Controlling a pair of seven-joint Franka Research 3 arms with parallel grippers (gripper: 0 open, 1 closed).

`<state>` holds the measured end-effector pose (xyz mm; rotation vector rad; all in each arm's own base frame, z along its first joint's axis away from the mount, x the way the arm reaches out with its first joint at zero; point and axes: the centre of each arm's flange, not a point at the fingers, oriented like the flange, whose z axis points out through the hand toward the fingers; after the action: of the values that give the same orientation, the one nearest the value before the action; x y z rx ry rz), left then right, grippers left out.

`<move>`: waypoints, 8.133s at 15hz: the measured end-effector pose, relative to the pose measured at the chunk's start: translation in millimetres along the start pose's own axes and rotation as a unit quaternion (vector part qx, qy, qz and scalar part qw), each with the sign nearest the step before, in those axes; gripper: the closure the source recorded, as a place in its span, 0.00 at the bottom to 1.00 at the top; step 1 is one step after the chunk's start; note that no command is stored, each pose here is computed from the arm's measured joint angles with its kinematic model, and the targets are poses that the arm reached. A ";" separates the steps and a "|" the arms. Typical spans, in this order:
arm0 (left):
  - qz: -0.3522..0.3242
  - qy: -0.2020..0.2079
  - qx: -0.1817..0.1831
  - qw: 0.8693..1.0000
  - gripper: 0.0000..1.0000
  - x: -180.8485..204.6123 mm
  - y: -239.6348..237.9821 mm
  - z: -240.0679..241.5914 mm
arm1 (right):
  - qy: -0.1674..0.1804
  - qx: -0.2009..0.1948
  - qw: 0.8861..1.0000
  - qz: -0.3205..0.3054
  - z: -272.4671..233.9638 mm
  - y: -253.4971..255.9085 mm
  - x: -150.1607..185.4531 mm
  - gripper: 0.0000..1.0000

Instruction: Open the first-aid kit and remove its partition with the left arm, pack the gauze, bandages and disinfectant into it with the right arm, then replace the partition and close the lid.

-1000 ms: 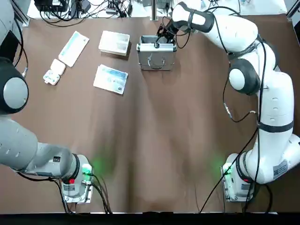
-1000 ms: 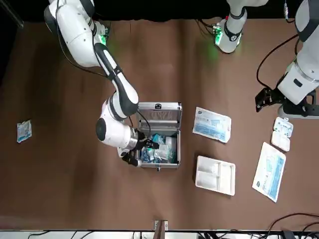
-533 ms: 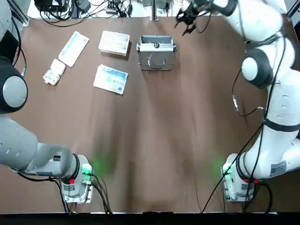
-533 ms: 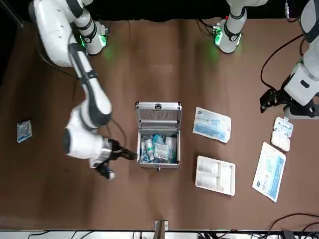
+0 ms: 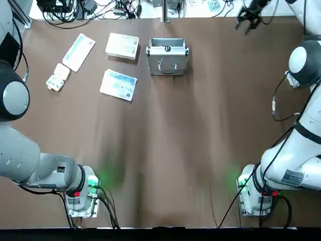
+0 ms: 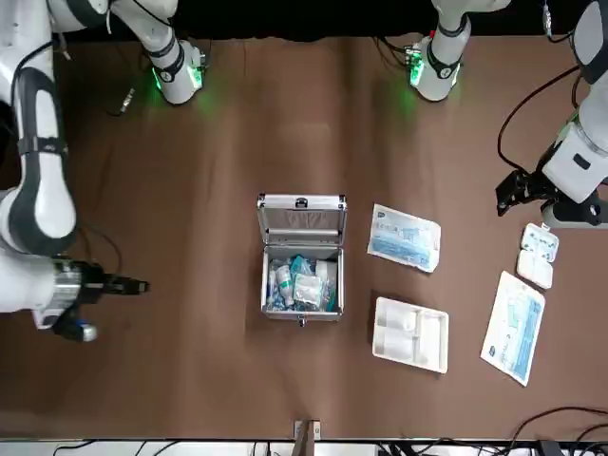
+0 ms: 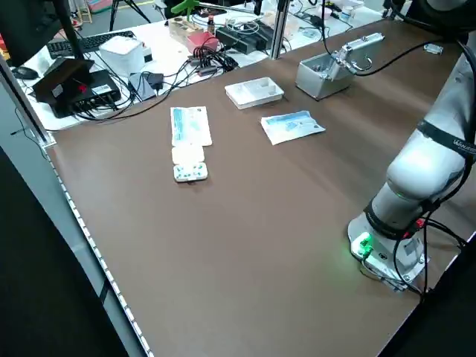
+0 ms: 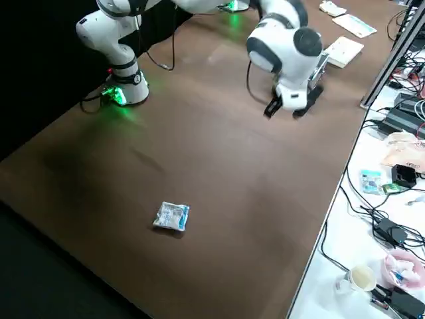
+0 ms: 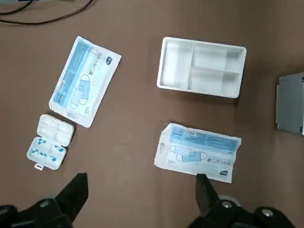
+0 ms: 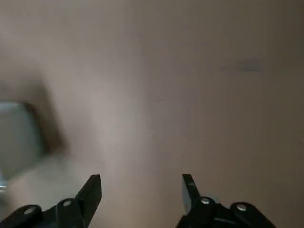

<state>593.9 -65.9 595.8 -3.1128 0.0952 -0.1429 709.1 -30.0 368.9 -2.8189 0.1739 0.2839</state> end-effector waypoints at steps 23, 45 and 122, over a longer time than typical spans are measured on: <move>-0.002 0.000 0.001 1.000 0.00 -5.2 -2.9 6.2 | -0.094 -0.223 0.949 -0.201 91.1 401.6 -51.5 0.28; 0.016 0.001 -0.002 1.000 0.00 -7.3 17.7 4.7 | -0.092 -0.223 0.945 -0.221 77.6 370.3 -39.0 0.83; 0.088 -0.009 -0.004 0.996 0.00 -7.1 31.1 17.2 | 0.031 -0.031 0.999 0.017 -141.2 -61.7 -80.5 0.11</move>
<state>586.5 -96.1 577.1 -3.0937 0.3687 -0.1110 664.8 -7.9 535.6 -2.8909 0.2313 0.2127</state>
